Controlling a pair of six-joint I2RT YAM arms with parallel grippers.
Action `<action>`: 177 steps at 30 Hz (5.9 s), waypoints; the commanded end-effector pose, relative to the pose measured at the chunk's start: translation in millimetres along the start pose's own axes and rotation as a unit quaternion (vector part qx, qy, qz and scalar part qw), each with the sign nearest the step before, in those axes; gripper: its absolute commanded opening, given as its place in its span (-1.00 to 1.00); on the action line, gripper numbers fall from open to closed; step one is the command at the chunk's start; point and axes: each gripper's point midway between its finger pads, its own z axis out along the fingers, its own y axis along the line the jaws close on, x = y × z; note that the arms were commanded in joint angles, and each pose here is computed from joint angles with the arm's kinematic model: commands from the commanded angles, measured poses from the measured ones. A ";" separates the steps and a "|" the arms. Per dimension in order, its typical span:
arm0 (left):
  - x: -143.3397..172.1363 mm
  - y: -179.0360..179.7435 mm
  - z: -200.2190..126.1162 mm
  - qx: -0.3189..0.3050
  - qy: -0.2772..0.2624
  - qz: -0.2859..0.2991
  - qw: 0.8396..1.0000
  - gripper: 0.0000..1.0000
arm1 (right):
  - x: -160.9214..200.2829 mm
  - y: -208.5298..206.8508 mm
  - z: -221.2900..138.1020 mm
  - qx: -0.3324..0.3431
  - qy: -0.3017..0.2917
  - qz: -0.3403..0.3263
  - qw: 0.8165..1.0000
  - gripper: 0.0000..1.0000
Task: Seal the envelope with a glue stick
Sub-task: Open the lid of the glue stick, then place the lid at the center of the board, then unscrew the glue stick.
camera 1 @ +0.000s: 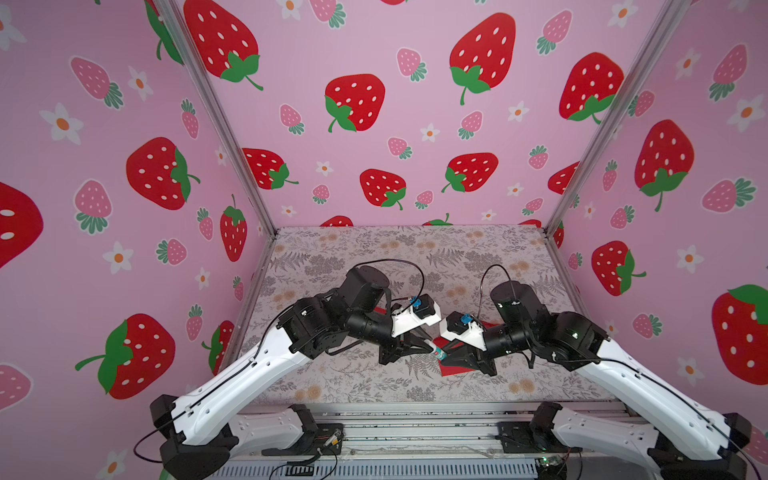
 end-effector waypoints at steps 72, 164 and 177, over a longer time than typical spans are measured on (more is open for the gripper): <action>270.2 370.7 56.0 -0.383 0.274 -0.372 0.800 -0.48 | 18.5 -56.6 4.2 0.217 0.022 0.046 0.975 -1.00; -130.9 11.5 -31.9 0.032 -0.243 0.008 0.970 -0.83 | -124.6 -23.1 -84.3 -0.009 -0.298 0.004 0.955 -0.93; -194.4 16.6 -98.0 -0.049 -0.413 -0.042 0.908 -1.00 | -166.4 -53.8 -152.0 0.155 -0.438 0.013 0.886 0.34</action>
